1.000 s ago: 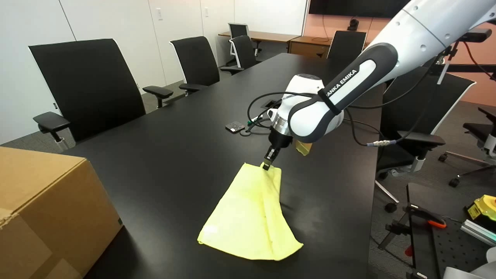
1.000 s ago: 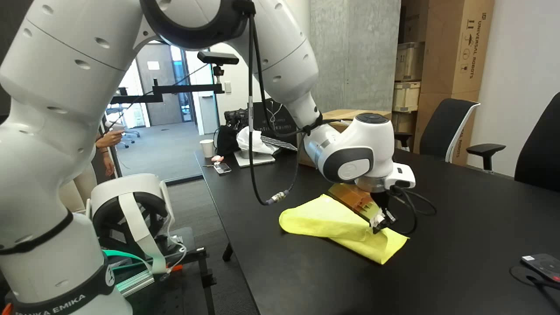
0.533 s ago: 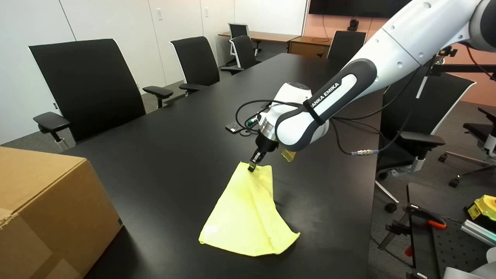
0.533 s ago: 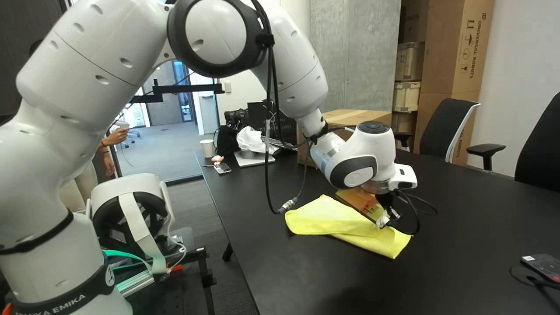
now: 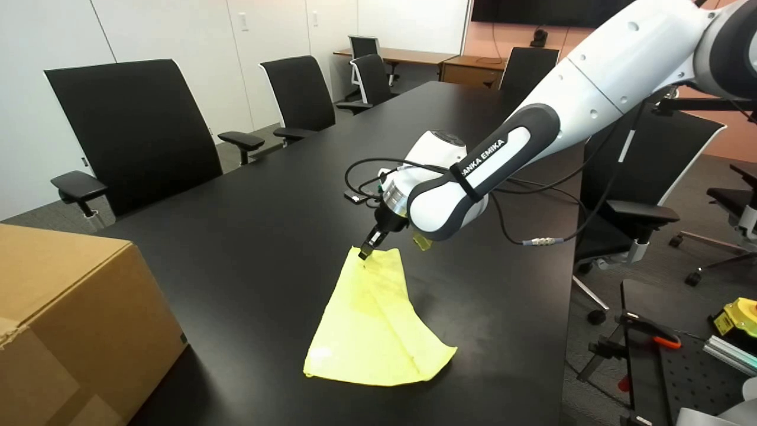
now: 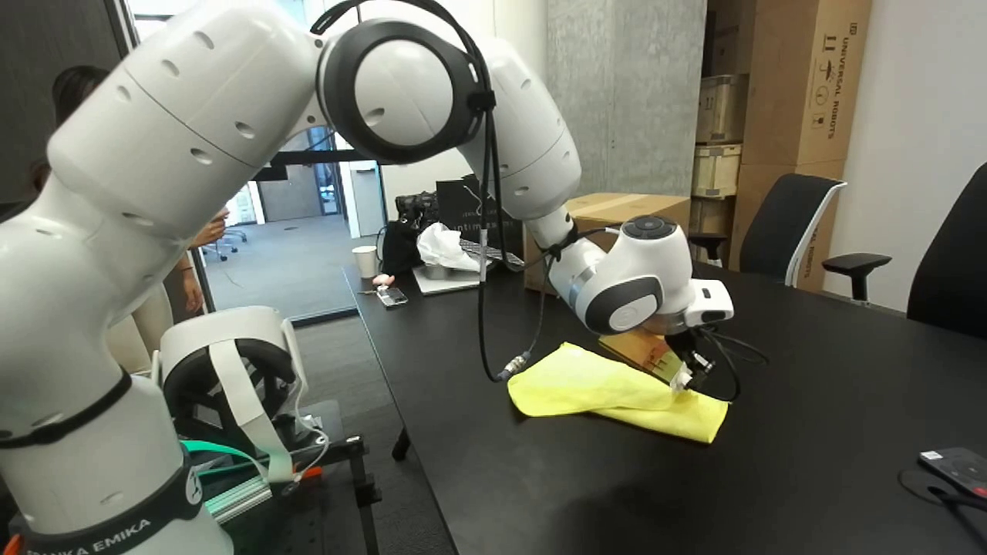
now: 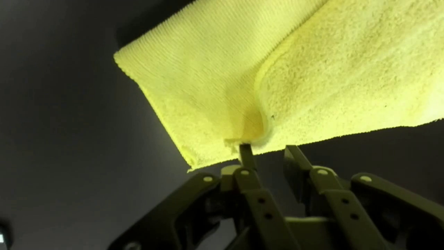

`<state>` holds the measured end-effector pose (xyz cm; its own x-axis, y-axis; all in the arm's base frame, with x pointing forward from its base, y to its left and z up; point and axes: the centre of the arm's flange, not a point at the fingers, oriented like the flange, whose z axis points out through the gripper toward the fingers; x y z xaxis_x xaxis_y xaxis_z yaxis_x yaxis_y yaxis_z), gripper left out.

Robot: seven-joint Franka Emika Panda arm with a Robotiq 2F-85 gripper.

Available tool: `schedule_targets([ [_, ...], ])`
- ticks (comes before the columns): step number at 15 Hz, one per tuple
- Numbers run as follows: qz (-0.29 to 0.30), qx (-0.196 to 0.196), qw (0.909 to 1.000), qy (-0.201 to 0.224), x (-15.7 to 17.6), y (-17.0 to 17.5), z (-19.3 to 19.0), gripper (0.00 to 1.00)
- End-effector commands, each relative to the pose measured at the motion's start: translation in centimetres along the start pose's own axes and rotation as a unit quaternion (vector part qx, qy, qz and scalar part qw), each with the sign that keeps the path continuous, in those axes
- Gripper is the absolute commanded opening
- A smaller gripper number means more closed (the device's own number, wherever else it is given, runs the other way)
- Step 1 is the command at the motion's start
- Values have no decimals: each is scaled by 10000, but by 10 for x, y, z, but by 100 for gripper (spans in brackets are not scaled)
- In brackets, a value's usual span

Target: Fold the yellow towel in half

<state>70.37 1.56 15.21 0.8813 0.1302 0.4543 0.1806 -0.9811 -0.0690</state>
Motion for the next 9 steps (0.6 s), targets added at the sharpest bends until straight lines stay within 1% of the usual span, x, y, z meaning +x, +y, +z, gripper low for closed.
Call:
schedule_targets([
  [1, -8, 7, 9993, 363, 21, -4, -7, 62],
  [2, -9, 22, 9991, 413, 25, -8, -13, 69],
  [3, 5, 28, 9992, 401, 26, -12, -20, 78],
  [4, -42, 75, 9994, 337, 24, -16, -25, 84],
  [6, -14, 39, 9999, 126, 13, -24, -37, 99],
  [9, -45, 42, 9992, -387, -24, -39, -49, 100],
])
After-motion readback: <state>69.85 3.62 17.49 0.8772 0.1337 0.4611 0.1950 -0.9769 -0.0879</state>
